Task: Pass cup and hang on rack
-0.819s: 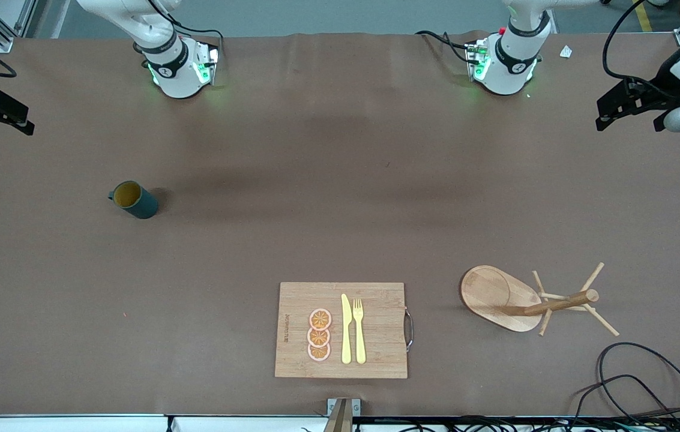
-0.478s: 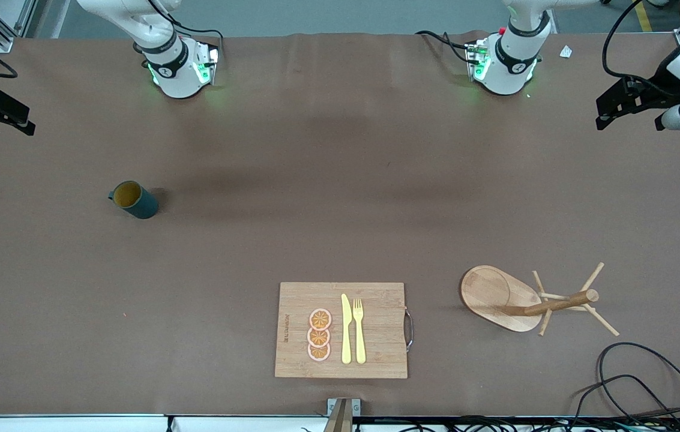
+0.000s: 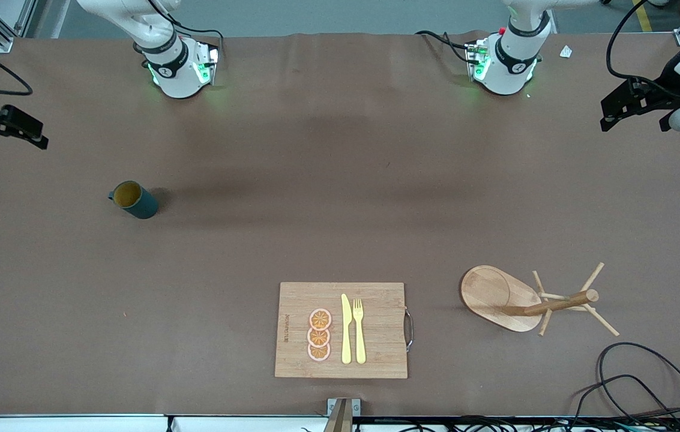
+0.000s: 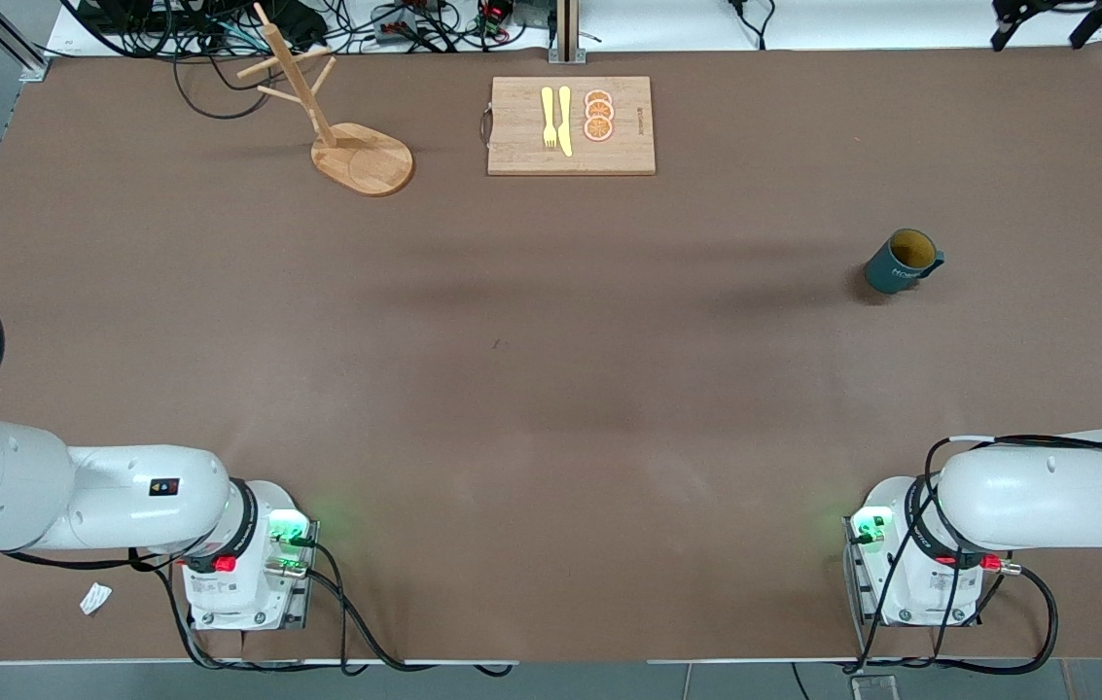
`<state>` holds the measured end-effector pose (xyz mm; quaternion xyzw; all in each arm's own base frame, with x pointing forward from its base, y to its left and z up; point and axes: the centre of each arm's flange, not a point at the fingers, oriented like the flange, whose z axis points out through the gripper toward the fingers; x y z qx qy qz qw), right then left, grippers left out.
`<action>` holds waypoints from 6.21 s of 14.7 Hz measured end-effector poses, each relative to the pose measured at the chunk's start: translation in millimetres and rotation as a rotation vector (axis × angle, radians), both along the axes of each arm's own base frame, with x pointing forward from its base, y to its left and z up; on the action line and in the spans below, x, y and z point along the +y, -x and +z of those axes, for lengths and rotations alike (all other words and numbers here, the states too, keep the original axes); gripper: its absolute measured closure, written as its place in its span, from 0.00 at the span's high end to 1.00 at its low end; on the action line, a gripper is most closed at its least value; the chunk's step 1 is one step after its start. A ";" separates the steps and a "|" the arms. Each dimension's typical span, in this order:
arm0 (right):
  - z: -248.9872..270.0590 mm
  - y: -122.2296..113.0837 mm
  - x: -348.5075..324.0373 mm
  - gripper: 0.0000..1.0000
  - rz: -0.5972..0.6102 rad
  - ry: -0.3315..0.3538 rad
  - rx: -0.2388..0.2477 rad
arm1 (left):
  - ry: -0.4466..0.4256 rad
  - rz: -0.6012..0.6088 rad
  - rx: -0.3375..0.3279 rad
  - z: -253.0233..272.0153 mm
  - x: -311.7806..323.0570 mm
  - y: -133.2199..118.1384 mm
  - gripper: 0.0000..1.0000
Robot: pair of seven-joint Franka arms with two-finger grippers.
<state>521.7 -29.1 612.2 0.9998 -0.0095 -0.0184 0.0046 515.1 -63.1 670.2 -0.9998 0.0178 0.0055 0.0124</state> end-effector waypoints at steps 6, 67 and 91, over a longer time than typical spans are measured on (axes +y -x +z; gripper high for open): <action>-76.9 5.5 0.9 1.00 -0.008 -0.020 -0.017 | 0.000 -0.001 0.003 -1.3 -0.5 -0.8 1.00; -372.9 64.6 5.2 0.07 -0.071 -0.030 0.012 | -0.001 -0.001 0.038 -12.3 3.3 -6.6 1.00; -214.8 27.8 408.3 0.04 -0.675 -0.121 0.078 | 0.001 -0.004 0.030 -15.8 1.5 -11.2 1.00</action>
